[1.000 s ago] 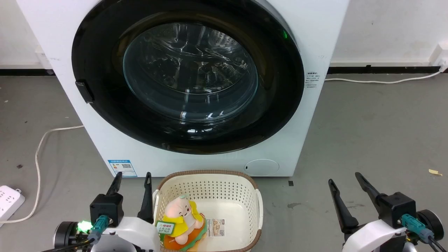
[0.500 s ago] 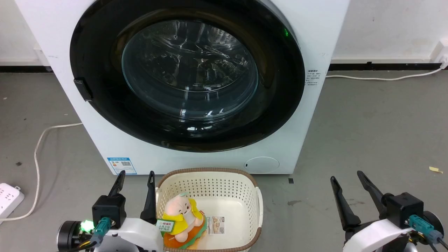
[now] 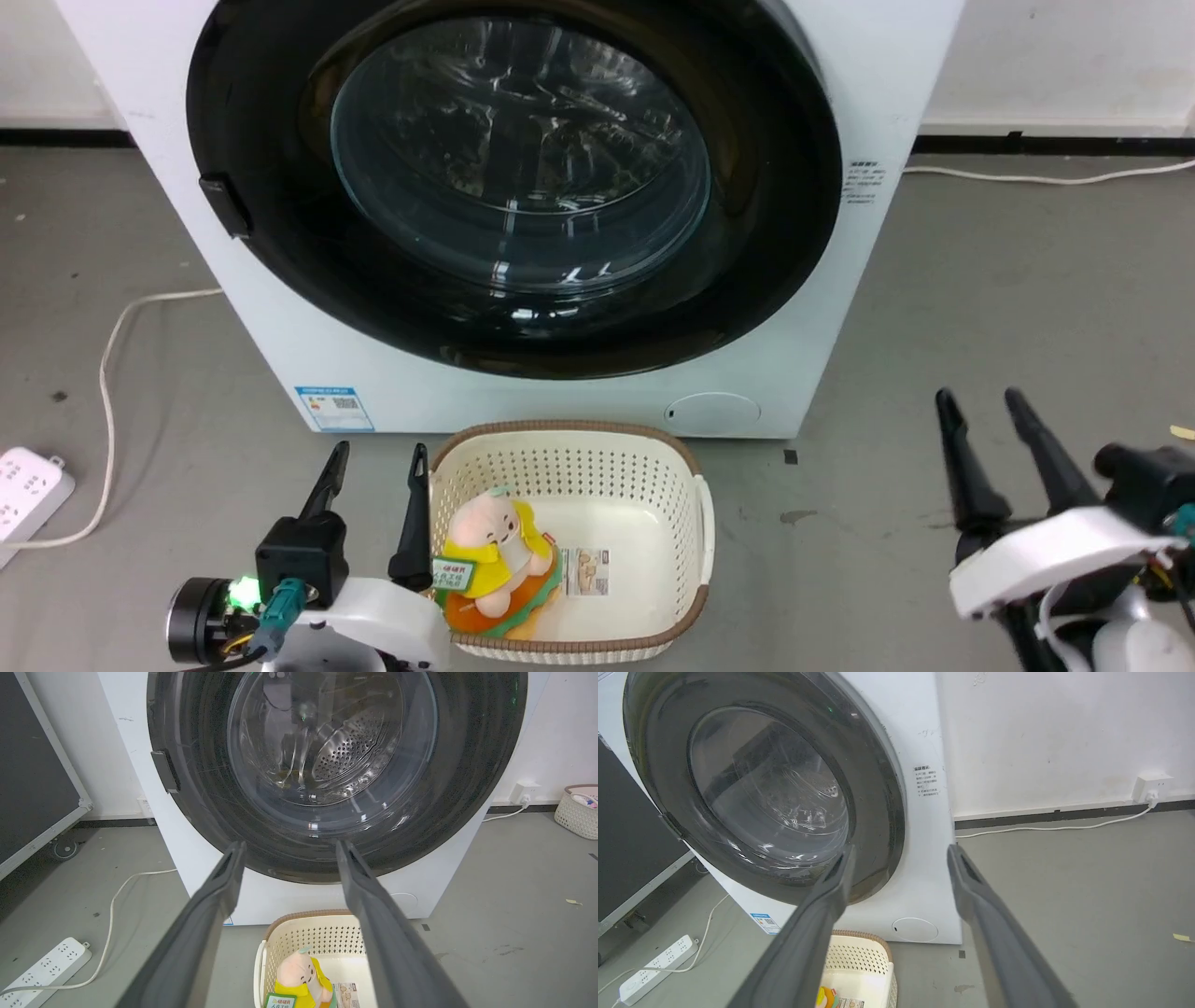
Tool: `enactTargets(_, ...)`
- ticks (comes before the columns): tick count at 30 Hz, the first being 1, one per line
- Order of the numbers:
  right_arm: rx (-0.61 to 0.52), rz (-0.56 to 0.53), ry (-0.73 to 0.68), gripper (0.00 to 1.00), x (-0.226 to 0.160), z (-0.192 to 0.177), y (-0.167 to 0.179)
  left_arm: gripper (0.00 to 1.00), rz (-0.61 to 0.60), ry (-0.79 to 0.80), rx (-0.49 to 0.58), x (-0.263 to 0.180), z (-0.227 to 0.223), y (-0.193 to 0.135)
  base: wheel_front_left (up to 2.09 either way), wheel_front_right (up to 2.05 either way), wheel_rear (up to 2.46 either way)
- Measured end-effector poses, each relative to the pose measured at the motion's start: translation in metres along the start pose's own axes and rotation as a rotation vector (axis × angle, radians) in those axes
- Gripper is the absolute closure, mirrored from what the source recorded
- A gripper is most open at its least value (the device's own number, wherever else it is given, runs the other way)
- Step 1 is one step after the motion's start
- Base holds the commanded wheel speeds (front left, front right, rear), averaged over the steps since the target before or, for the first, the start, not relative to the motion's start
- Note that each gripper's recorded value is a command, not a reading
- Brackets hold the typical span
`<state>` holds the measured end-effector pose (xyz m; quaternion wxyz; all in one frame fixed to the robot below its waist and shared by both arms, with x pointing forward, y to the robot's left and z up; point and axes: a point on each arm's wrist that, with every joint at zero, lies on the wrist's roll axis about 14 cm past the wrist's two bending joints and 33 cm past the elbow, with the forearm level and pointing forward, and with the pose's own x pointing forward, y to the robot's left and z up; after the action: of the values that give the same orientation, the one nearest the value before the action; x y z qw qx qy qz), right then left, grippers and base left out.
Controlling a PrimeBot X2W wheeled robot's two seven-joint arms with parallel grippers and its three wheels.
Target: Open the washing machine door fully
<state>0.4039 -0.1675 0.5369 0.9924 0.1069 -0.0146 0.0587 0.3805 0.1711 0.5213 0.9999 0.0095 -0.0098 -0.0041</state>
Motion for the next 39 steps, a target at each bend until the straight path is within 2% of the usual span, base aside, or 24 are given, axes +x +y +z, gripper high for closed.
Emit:
enactTargets(28, 0.324, -0.068, 0.045, 0.0, 0.11, 0.014, -0.031, 0.0, 0.025, 0.006, -0.021, 0.014, -0.015, 0.002, 0.0, 0.0, 0.0)
enactTargets(30, 0.369, -0.075, 0.052, 1.0, 0.125, 0.014, -0.033, 0.0, 0.03, 0.01, -0.026, 0.016, -0.018, 0.003, 0.0, 0.0, 0.0)
enactTargets(39, 0.535, -0.065, 0.161, 1.0, 0.168, -0.001, -0.028, 0.0, 0.041, 0.012, -0.032, 0.023, -0.023, 0.004, 0.0, 0.0, 0.0)
